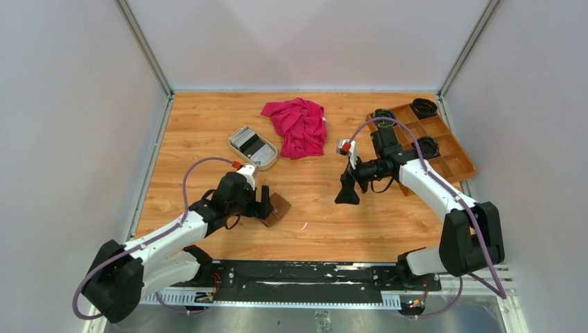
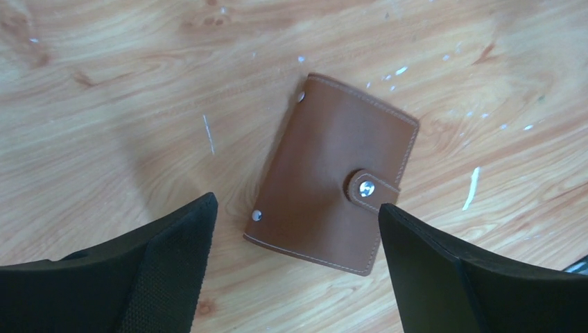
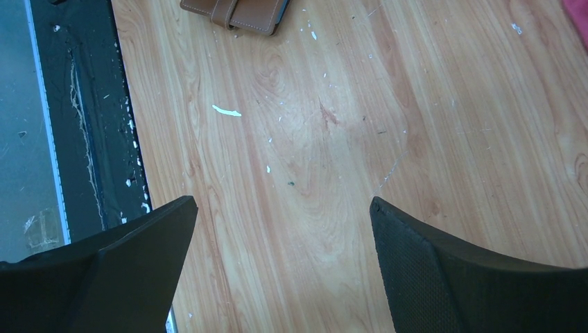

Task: Put the credit cards into the card holder
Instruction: Open the card holder at the center of the board.

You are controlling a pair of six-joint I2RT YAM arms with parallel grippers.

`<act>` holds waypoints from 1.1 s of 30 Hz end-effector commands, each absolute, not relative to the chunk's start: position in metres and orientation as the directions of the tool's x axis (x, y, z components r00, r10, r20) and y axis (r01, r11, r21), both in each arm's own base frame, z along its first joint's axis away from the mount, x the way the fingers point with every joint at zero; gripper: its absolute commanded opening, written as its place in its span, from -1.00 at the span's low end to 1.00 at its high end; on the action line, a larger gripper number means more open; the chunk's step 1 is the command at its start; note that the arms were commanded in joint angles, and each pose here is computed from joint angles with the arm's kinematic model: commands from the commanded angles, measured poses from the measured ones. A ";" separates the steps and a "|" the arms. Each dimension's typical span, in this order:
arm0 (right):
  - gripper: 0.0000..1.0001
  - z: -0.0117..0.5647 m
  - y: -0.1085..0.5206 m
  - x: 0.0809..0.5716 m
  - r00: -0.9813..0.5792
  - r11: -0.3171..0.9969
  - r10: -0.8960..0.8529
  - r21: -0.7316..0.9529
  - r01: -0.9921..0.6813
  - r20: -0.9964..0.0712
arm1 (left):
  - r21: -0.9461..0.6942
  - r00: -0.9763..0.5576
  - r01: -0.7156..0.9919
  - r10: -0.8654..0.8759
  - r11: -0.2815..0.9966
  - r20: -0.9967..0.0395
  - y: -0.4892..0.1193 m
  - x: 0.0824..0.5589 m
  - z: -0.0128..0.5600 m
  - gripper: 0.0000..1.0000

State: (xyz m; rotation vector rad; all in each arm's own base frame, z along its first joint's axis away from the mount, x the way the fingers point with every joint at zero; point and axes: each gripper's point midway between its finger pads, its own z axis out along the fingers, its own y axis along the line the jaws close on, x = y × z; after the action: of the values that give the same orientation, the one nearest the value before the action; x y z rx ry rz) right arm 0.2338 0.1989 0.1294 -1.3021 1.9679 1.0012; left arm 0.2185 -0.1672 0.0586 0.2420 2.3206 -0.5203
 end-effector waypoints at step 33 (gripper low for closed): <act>0.96 0.119 0.232 0.200 -0.371 0.105 -0.528 0.375 -0.921 -0.764 | -0.402 -0.908 0.277 0.101 0.873 -0.406 -0.212 0.167 -0.018 -0.27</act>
State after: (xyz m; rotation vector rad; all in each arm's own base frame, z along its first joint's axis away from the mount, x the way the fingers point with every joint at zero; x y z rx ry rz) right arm 0.2184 0.2126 0.1249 -1.3728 1.9516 1.0624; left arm 0.2047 -0.2348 0.0218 0.2758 2.4634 -0.7731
